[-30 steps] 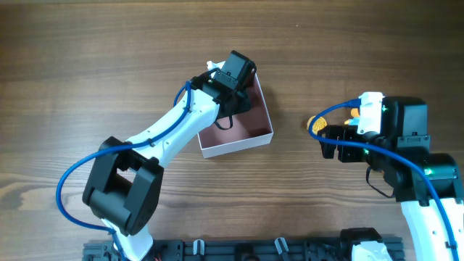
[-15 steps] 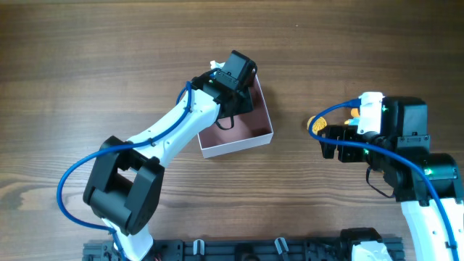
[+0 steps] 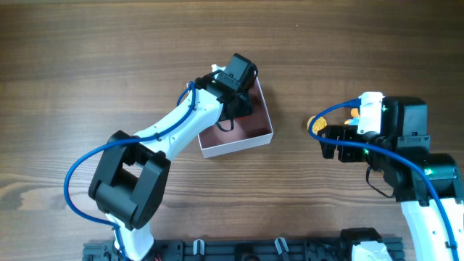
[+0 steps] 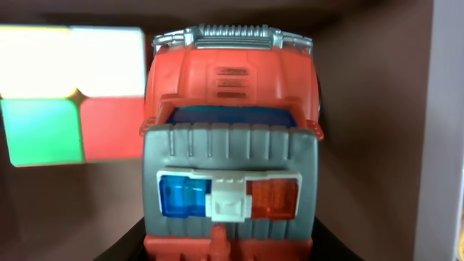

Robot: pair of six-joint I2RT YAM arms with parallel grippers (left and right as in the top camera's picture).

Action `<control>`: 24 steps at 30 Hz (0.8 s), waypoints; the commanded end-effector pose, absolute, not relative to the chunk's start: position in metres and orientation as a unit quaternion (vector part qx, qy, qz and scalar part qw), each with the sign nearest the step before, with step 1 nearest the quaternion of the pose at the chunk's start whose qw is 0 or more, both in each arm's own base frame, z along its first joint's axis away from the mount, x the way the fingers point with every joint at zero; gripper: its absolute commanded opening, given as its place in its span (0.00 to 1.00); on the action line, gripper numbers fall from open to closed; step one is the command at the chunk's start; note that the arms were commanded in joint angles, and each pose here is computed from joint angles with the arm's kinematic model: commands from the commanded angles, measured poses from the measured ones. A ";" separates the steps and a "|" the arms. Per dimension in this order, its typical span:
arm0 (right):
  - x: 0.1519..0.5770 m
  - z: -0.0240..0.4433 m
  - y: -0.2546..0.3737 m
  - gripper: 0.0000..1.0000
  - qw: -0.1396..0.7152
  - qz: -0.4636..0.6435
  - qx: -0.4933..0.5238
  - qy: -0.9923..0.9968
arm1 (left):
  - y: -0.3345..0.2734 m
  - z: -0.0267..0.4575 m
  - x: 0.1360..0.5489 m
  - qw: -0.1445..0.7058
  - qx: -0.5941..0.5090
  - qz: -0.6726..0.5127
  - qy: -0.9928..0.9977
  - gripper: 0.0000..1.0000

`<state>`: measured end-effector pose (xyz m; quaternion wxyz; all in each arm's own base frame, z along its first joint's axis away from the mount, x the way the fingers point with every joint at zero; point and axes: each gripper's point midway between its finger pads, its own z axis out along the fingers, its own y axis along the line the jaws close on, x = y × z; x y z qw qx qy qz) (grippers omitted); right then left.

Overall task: Pack container
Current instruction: 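Lower the red truck with the left gripper into the box beside the cube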

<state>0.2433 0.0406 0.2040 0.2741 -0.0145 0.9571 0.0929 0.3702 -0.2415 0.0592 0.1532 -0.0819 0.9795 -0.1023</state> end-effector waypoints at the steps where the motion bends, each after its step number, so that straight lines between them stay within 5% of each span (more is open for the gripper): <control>1: 0.246 0.212 0.042 1.00 0.285 0.092 -0.026 0.954 | -0.221 0.056 0.375 0.156 -0.122 -0.078 0.977 0.04; 15: 0.245 0.212 0.042 1.00 0.283 0.092 -0.025 0.954 | -0.209 0.051 0.363 0.128 -0.144 -0.058 0.979 0.09; 24: 0.245 0.212 0.042 0.99 0.283 0.092 -0.025 0.954 | -0.210 0.051 0.366 0.133 -0.144 -0.061 0.979 0.77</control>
